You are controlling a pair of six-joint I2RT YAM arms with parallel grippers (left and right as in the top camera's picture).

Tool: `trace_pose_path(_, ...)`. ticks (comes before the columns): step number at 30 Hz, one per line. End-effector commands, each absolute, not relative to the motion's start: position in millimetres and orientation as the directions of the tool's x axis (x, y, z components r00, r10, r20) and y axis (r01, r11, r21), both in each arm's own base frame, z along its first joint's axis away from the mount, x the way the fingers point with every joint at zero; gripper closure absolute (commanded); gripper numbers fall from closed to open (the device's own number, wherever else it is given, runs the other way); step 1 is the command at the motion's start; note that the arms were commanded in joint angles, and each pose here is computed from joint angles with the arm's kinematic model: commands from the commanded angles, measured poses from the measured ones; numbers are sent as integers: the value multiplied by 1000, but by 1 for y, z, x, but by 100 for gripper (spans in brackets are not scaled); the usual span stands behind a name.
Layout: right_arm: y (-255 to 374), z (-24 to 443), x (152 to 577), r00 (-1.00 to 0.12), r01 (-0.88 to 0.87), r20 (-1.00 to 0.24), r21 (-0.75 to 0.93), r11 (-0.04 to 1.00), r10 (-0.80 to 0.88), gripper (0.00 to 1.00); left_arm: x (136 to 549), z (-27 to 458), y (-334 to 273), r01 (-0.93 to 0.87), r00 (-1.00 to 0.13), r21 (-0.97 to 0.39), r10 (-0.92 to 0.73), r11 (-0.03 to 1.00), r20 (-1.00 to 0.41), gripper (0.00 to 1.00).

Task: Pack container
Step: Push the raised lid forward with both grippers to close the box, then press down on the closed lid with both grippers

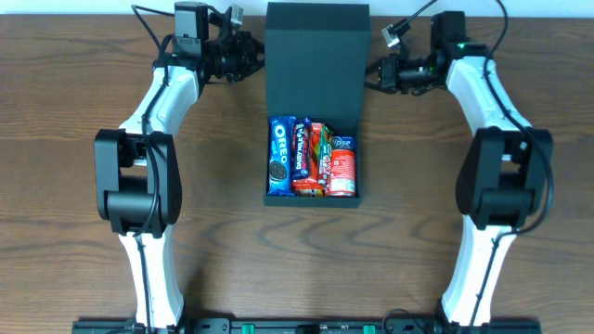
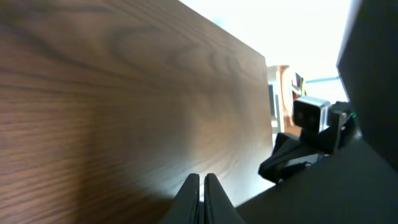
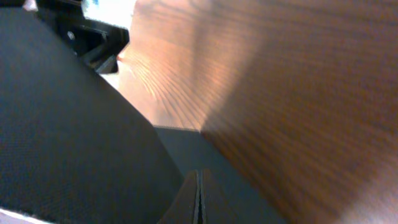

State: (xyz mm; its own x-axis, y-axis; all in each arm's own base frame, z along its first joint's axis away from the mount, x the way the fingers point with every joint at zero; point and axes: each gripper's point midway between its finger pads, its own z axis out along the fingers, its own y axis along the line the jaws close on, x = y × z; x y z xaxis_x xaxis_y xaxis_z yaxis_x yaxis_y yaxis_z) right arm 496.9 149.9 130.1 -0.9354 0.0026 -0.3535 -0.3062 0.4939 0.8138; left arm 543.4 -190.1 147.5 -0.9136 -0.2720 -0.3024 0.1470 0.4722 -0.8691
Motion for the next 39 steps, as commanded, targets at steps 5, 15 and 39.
trace_pose_path(5,145,202,477,-796,-550,-588,604,577,-144,99,519,222,-199,409,-847,-805,-149,430,-510,94)
trace_pose_path(15,148,212,440,-789,-586,-561,561,585,-252,98,473,254,-193,568,-767,-672,9,475,-642,94)
trace_pose_path(39,120,219,412,-780,-586,-500,371,721,-377,98,427,230,-193,579,-783,-580,194,573,-591,94)
